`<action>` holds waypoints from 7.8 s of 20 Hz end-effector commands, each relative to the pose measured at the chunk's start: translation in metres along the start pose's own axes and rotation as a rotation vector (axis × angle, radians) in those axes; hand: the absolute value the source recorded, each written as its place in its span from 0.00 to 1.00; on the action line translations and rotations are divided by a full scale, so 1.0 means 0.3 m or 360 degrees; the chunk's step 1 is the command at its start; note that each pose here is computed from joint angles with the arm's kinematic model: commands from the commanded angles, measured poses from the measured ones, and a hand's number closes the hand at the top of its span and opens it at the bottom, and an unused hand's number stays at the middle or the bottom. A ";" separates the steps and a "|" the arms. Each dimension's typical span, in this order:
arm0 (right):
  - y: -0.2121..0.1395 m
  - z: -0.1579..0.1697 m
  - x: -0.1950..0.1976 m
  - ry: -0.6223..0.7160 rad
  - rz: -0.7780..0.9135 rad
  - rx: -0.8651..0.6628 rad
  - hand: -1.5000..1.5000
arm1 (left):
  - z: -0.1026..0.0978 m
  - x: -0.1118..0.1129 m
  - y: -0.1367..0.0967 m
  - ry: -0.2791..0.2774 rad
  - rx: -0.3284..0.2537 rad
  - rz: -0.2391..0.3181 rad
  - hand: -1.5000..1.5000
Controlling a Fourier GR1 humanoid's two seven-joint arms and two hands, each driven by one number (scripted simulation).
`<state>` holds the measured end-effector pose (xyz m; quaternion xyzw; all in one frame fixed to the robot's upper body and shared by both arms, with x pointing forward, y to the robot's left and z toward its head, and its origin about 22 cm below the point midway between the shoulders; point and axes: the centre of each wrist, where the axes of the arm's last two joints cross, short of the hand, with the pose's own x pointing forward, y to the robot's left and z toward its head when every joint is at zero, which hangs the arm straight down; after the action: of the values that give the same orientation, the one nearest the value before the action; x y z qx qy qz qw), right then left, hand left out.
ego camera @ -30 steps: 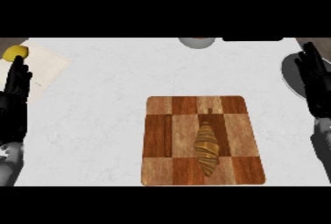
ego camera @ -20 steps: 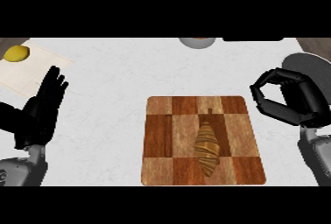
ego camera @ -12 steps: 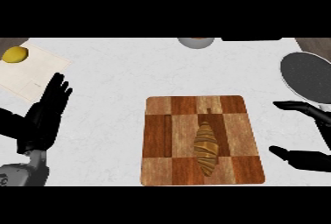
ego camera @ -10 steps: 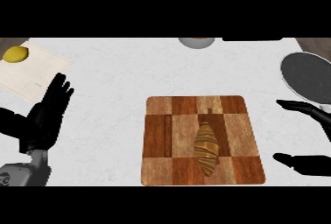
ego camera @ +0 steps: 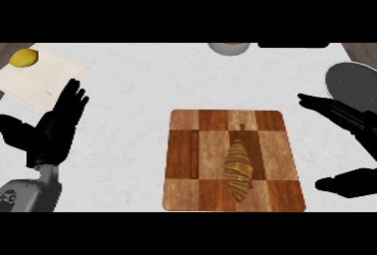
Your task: Pick the croissant from the cutting board and place it in the pan
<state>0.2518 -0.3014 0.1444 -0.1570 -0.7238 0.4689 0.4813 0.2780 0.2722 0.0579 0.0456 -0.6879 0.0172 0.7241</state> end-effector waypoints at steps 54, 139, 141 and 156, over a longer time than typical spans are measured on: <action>0.506 -0.339 0.213 0.0476 0.0897 0.0967 0.00 | 0.026 0.009 0.042 0.0002 0.0000 -0.0009 0.50; -0.230 0.090 -0.686 0.1147 0.0611 -0.0846 1.00 | -0.035 0.022 -0.048 -0.0040 -0.0111 0.0027 0.50; -0.271 0.070 -0.676 0.1177 0.0607 -0.0871 1.00 | -0.030 0.041 -0.080 -0.0049 -0.0109 0.0030 0.50; -0.235 0.200 -0.722 0.1321 0.0076 -0.0941 0.00 | -0.040 0.055 -0.048 -0.0070 -0.0108 0.0013 0.50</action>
<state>0.3232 -0.5123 0.0723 -0.4953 -0.5306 0.1912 0.6607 0.2898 0.2532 0.0699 0.0192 -0.7031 -0.0027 0.7108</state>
